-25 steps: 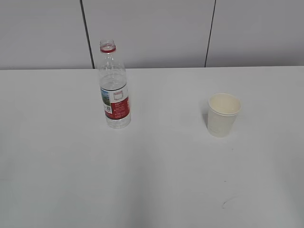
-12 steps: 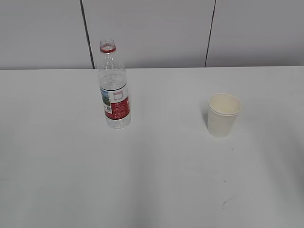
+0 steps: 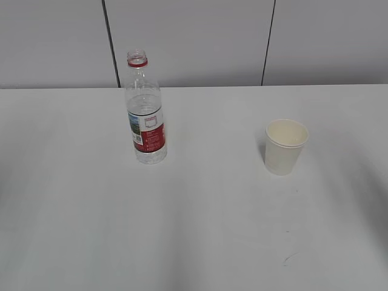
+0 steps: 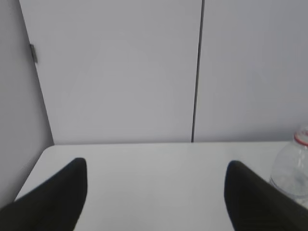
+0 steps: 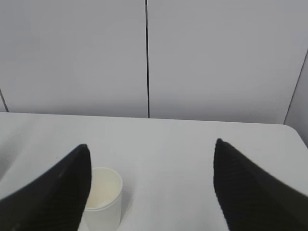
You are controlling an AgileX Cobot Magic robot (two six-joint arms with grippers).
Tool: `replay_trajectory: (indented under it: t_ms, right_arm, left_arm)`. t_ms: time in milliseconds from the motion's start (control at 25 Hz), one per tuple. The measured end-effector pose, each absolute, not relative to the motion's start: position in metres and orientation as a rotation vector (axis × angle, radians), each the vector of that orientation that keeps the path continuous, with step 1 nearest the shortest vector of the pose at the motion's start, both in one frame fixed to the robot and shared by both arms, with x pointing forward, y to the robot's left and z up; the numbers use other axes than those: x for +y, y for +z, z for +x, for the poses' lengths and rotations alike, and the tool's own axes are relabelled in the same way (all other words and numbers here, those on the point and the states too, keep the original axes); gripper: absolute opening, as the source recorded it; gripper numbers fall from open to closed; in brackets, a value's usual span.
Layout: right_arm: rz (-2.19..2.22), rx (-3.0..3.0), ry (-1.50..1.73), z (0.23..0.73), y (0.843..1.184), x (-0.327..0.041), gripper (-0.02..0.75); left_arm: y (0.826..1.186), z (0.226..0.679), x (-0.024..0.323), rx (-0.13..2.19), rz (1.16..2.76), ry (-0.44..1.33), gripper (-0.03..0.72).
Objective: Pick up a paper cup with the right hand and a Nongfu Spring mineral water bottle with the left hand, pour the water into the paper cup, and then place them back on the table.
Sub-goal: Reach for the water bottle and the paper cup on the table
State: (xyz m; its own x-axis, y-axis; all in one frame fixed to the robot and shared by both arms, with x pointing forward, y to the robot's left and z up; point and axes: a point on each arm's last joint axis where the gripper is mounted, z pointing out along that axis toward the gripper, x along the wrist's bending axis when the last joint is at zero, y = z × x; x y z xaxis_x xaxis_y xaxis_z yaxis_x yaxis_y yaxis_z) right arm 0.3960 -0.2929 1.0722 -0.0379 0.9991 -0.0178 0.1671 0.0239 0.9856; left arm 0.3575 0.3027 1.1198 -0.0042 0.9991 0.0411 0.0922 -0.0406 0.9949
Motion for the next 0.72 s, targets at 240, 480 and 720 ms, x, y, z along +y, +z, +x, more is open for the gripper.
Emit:
replay_trajectory:
  t_ms: [240,480,720]
  right_arm:
    - [1.333,1.387,1.119,0.412,1.062,-0.293,0.582]
    - [1.361,1.400,1.109,0.418,1.057,-0.293,0.582]
    - [1.372,1.405,1.095,0.432,1.047,-0.293,0.582]
  left_arm:
    - [1.103,0.422,0.296,1.229,1.311,1.175,0.526]
    - [1.060,0.480,0.278,1.182,1.435,1.140,0.526]
    - [1.009,0.509,0.260,1.195,1.383,0.964,0.526]
